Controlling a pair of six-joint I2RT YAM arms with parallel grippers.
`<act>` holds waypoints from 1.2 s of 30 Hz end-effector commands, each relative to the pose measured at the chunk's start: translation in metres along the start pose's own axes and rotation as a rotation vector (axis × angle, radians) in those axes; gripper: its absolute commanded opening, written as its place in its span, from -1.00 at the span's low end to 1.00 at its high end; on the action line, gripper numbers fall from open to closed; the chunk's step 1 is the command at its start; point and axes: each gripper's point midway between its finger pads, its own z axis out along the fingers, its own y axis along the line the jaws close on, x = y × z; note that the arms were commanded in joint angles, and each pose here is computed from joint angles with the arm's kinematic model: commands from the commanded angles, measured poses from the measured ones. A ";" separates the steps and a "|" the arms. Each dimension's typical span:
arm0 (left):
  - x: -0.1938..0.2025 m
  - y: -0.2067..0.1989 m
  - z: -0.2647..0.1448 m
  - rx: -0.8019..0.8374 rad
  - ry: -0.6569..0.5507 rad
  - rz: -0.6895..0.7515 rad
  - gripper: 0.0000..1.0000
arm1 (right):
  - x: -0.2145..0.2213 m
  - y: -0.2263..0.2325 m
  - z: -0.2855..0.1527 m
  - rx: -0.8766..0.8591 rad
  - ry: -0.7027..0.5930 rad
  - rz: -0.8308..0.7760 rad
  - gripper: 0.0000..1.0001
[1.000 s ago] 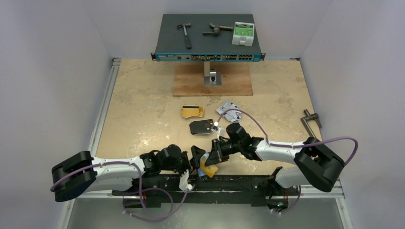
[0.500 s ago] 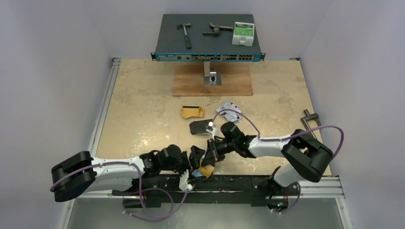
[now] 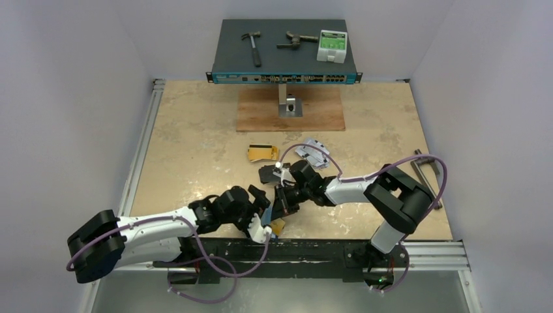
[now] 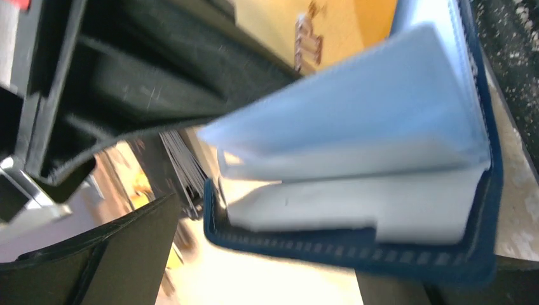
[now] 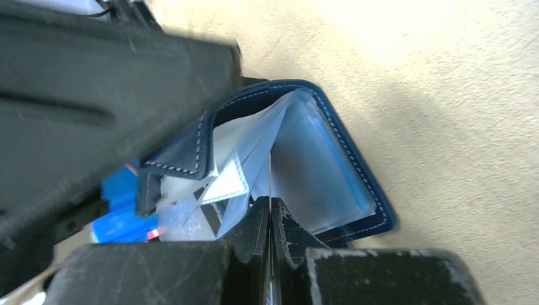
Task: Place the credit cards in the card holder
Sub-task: Open the card holder at the center of the board.
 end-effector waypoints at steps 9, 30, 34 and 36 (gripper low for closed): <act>0.032 -0.012 -0.046 0.164 0.213 -0.590 1.00 | -0.010 -0.018 0.016 0.080 -0.020 -0.018 -1.00; -0.046 0.055 -0.077 0.313 0.133 -1.787 1.00 | -0.014 -0.011 0.005 0.093 -0.070 -0.039 -1.00; -0.048 0.039 -0.067 0.335 0.159 -1.735 1.00 | -0.014 -0.007 0.003 0.086 -0.078 -0.044 -1.00; -0.049 0.027 -0.064 0.349 0.182 -1.698 1.00 | -0.017 -0.001 0.001 0.072 -0.082 -0.052 -1.00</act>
